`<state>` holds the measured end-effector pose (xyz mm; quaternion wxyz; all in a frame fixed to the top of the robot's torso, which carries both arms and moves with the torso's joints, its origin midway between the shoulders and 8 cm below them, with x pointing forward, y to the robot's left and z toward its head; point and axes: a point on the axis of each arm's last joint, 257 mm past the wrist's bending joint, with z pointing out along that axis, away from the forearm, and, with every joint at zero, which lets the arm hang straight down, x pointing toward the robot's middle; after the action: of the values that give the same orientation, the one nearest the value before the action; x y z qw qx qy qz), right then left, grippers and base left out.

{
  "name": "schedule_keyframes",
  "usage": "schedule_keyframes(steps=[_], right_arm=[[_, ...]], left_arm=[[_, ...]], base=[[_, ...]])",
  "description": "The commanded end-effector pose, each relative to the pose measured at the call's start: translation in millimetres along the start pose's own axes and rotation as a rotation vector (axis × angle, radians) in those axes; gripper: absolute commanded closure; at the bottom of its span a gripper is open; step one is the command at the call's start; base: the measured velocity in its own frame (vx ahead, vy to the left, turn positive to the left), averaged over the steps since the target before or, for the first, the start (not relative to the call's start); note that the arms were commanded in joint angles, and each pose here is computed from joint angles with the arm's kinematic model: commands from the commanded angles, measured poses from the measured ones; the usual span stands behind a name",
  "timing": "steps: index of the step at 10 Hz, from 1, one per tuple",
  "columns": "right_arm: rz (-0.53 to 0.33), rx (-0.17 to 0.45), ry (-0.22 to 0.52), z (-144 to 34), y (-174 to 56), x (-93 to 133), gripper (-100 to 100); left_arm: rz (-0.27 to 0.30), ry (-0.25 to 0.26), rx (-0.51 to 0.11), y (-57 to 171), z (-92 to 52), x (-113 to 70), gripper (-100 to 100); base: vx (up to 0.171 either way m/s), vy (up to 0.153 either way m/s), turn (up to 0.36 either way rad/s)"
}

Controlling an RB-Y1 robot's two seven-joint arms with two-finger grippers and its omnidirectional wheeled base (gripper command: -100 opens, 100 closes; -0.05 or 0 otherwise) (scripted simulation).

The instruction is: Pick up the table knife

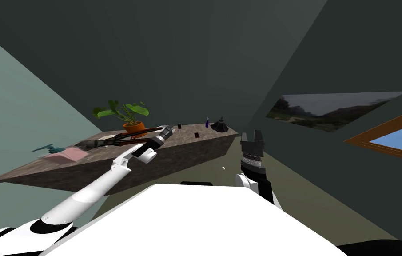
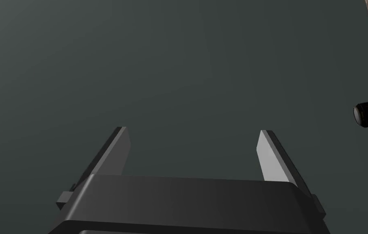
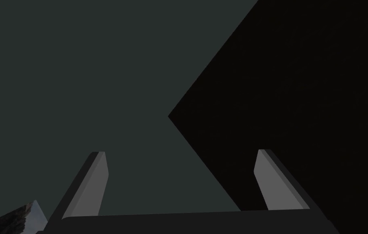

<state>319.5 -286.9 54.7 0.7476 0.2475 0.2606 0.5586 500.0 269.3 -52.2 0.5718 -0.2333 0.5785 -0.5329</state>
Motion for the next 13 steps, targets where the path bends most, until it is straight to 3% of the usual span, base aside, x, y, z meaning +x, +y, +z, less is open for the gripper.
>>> schedule_keyframes(steps=[1, 2, 3, 4, 5, 7, 8, 9, 10, 11, 12, 13], right_arm=[[0.0, 0.0, 0.0, 0.0, 0.0, 0.0, 0], [0.0, 0.0, 0.0, 0.0, 0.0, 0.0, 0], [0.0, 0.0, 0.0, 0.0, 0.0, 0.0, 0], [0.0, 0.0, 0.0, 0.0, 0.0, 0.0, 0], [0.0, 0.0, 0.0, 0.0, 0.0, 0.0, 0], [0.0, 0.0, 0.0, 0.0, 0.0, 0.0, 0], [0.0, 0.0, 0.0, 0.0, 0.0, 0.0, 0], [0.0, 0.0, 0.0, 0.0, 0.0, -0.1, 0], [0.0, 0.0, 0.0, 0.0, 0.0, 0.0, 0], [0.0, 0.0, 0.0, -0.1, 0.0, -0.1, 0], [0.0, 0.0, 0.0, 0.0, 0.0, 0.0, 0], [0.0, 0.0, 0.0, -0.1, 0.0, -0.1, 0]], left_arm=[[0.022, 0.011, -0.044, 14.2, -3.7, -2.9, -100], [0.048, 0.022, -0.123, 41.4, -7.9, -8.2, -100], [0.054, 0.024, -0.125, 41.3, -8.1, -9.3, -100], [0.077, 0.032, -0.206, 69.5, -15.1, -15.4, -100], [0.088, 0.035, -0.209, 69.3, -15.6, -17.5, -100], [0.145, 0.048, -0.369, 123.2, -38.2, -34.4, -100], [0.161, 0.05, -0.387, 125.7, -40.1, -39.3, -100], [0.194, 0.053, -0.477, 153.3, -57.0, -51.0, -100], [0.2, 0.054, -0.478, 153.0, -57.2, -52.5, -100], [0.236, 0.058, -0.565, 178.2, -76.5, -65.6, -100], [0.238, 0.058, -0.57, 178.9, -77.2, -66.8, -100], [0.277, 0.061, -0.661, 202.8, -99.8, -81.8, -100]], base=[[0.004, -0.024, -0.078], [0.016, -0.034, -0.144], [0.017, -0.03, -0.101], [0.031, -0.039, -0.2], [0.026, -0.027, -0.071], [0.063, -0.034, -0.205], [0.06, -0.029, -0.122], [0.053, -0.045, -0.202], [0.046, -0.028, -0.083], [0.064, -0.024, -0.176], [0.058, -0.012, -0.098], [0.081, -0.013, -0.187]])
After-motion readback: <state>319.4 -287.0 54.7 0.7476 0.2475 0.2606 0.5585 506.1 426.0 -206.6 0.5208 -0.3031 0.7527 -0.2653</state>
